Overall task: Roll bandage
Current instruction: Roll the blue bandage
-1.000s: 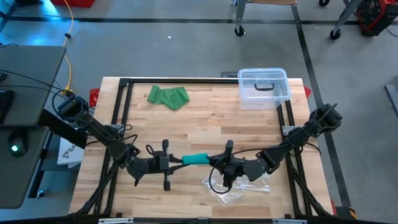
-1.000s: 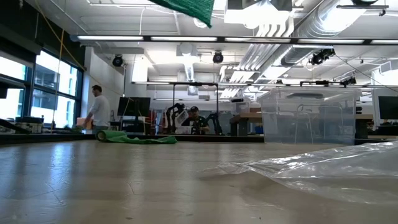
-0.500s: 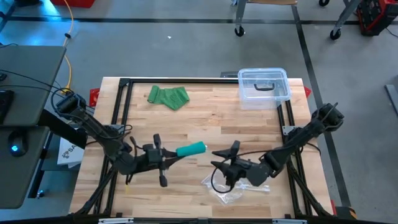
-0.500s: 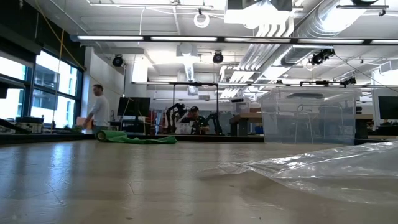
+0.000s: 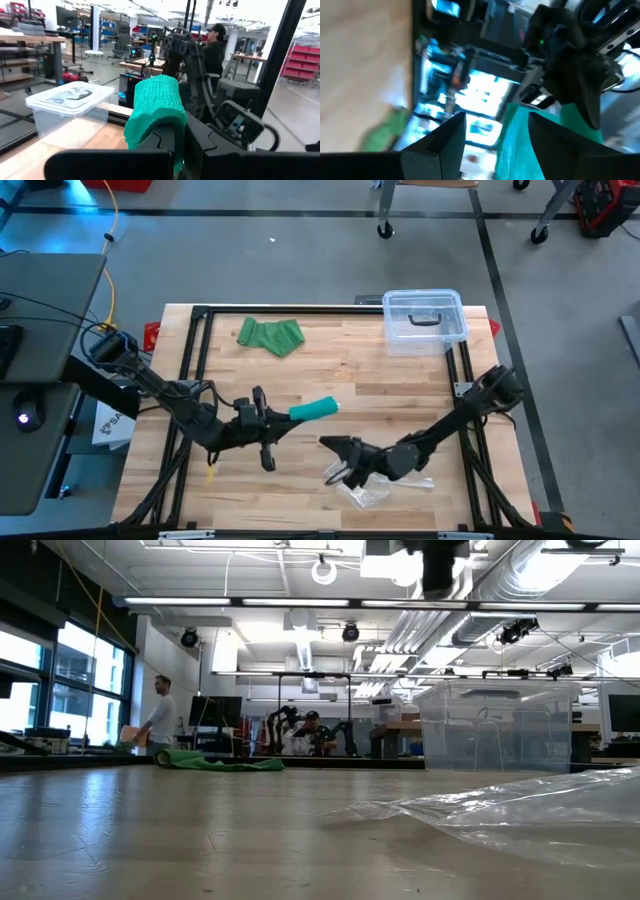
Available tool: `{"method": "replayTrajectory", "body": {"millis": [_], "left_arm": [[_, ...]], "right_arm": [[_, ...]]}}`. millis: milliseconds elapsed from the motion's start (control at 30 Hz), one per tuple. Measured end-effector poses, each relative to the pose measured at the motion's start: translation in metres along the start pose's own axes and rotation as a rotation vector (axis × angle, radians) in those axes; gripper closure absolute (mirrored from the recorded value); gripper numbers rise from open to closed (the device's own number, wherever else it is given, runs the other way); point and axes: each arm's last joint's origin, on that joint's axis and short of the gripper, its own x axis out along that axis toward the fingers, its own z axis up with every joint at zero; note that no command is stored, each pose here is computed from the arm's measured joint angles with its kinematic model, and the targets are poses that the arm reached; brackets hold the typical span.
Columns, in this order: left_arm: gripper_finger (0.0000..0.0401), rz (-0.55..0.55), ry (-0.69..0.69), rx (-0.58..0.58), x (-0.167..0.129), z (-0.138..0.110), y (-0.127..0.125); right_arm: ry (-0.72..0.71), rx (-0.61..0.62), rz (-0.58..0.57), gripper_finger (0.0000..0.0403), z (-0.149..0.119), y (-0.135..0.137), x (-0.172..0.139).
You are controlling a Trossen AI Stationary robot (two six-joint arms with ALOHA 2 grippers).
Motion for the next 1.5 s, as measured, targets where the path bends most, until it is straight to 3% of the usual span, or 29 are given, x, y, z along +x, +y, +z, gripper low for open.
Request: {"method": "replayTrajectory", "body": {"millis": [500, 600, 733, 933, 1200, 1500], "left_arm": [[0.0396, -0.055, 0.011, -0.059, 0.006, -0.001, 0.004], [0.0396, -0.061, 0.019, -0.073, 0.008, -0.004, 0.003], [0.0396, -0.068, 0.032, -0.073, 0.010, -0.009, 0.001], [0.0396, -0.005, 0.024, -0.003, 0.010, -0.009, 0.003], [0.0396, 0.041, 0.043, 0.117, 0.010, -0.012, 0.005], [0.0395, 0.089, 0.147, 0.250, 0.011, -0.025, 0.012]], "right_arm": [[0.086, 0.002, -0.053, 0.0201, -0.026, -0.001, 0.030], [0.094, 0.026, -0.072, 0.0221, -0.026, -0.009, 0.032], [0.135, 0.069, -0.076, 0.0281, -0.026, -0.019, 0.036], [0.153, 0.167, 0.008, 0.0393, -0.018, -0.013, 0.032], [0.050, 0.378, 0.135, 0.0400, 0.004, 0.003, 0.014], [-0.008, 0.485, 0.103, 0.0402, 0.017, -0.008, -0.002]]}}
